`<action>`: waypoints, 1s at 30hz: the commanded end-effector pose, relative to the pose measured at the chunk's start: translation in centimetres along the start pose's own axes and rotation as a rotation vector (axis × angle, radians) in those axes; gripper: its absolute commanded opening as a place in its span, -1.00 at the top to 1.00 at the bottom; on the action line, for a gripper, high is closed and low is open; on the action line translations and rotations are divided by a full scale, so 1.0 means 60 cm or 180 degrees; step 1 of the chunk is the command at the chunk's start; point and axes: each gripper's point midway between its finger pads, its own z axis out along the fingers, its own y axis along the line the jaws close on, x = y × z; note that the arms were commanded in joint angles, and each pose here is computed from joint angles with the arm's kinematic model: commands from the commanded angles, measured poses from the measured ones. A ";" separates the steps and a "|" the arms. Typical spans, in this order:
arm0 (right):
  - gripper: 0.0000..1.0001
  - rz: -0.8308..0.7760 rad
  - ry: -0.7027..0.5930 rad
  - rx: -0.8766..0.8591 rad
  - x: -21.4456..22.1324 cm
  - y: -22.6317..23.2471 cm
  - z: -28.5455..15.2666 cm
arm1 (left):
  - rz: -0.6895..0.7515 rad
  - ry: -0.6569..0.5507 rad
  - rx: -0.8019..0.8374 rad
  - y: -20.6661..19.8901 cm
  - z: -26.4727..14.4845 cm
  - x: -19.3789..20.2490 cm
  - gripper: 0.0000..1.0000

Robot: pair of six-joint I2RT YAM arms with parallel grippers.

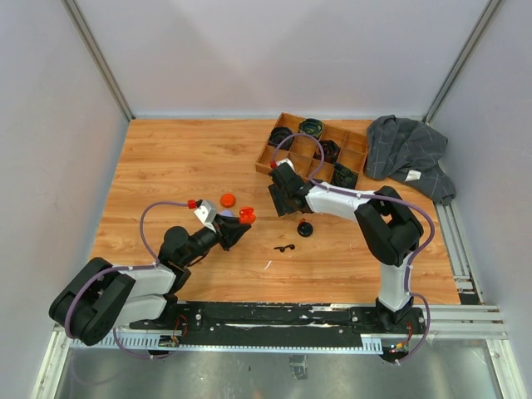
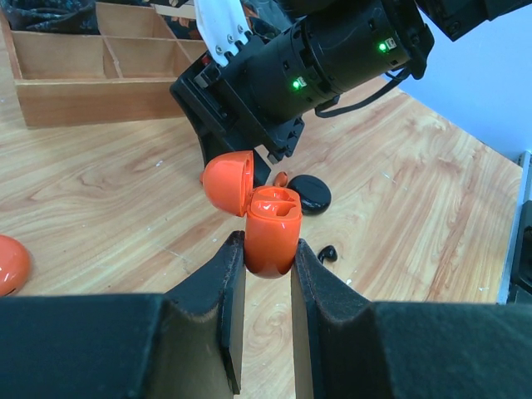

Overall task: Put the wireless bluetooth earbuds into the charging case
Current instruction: Pick up the earbud from the center of the board.

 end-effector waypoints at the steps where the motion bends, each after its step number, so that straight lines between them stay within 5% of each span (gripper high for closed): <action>1: -0.12 0.0070 0.0027 0.0139 0.008 -0.026 -0.001 | 0.0081 -0.0167 0.0059 -0.003 0.010 -0.028 0.99; 14: -0.06 -0.0007 0.0054 -0.0213 -0.019 0.000 -0.010 | 0.0080 -0.0164 0.0073 -0.004 0.010 -0.028 0.99; 30: 0.31 0.0187 0.0233 -0.0272 -0.016 0.005 0.014 | 0.0079 -0.0167 0.0086 -0.006 0.010 -0.029 0.99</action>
